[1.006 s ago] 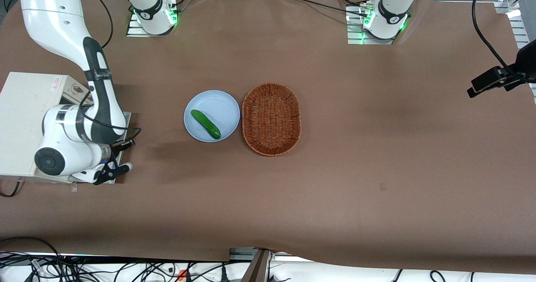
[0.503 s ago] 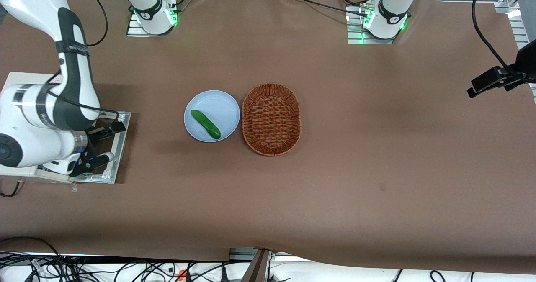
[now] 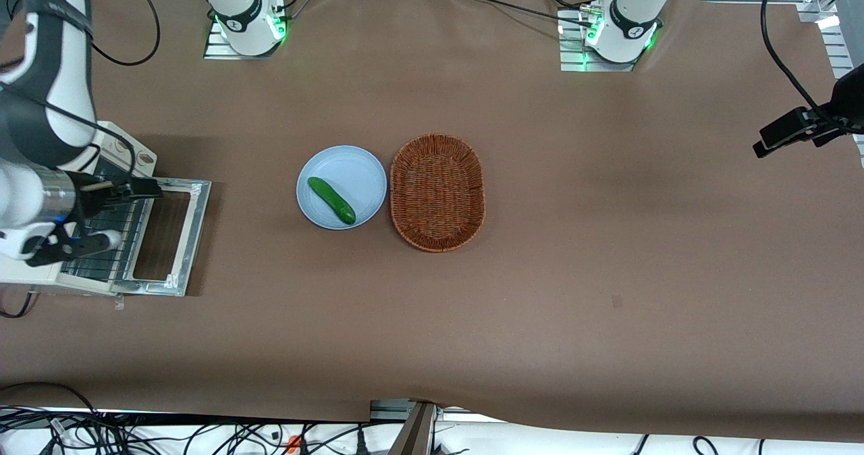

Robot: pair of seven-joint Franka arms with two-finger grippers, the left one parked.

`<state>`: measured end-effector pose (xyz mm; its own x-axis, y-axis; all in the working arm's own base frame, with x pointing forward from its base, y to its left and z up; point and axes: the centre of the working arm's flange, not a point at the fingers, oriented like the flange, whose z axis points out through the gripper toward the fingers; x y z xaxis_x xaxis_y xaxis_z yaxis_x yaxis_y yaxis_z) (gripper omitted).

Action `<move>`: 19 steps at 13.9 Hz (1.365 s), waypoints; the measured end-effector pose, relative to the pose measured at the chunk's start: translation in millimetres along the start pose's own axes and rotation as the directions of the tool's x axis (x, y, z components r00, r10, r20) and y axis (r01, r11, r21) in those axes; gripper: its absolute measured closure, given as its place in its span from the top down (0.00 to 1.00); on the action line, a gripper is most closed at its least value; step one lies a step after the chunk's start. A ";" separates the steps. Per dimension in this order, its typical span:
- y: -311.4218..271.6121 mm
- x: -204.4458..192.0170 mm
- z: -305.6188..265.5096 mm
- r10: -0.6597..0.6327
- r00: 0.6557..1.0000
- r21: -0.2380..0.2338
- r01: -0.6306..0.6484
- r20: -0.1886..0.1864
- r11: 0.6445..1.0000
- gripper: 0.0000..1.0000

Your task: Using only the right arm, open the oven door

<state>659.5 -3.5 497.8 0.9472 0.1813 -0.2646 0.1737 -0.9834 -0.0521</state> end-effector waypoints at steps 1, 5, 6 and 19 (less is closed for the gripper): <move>1.9 -10.6 -15.9 0.030 0.999 0.000 -0.030 -0.027 1.000 1.00; 29.2 -51.3 -59.8 0.096 0.988 0.015 -0.095 -0.121 0.995 1.00; 34.1 -58.6 -65.7 0.112 0.983 0.017 -0.111 -0.148 0.994 1.00; 24.9 -81.9 -88.7 0.203 0.951 0.020 -0.204 -0.231 0.979 1.00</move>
<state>610.2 -43.1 603.6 0.9988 -0.0279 -0.0394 -0.0286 -0.9995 -0.0158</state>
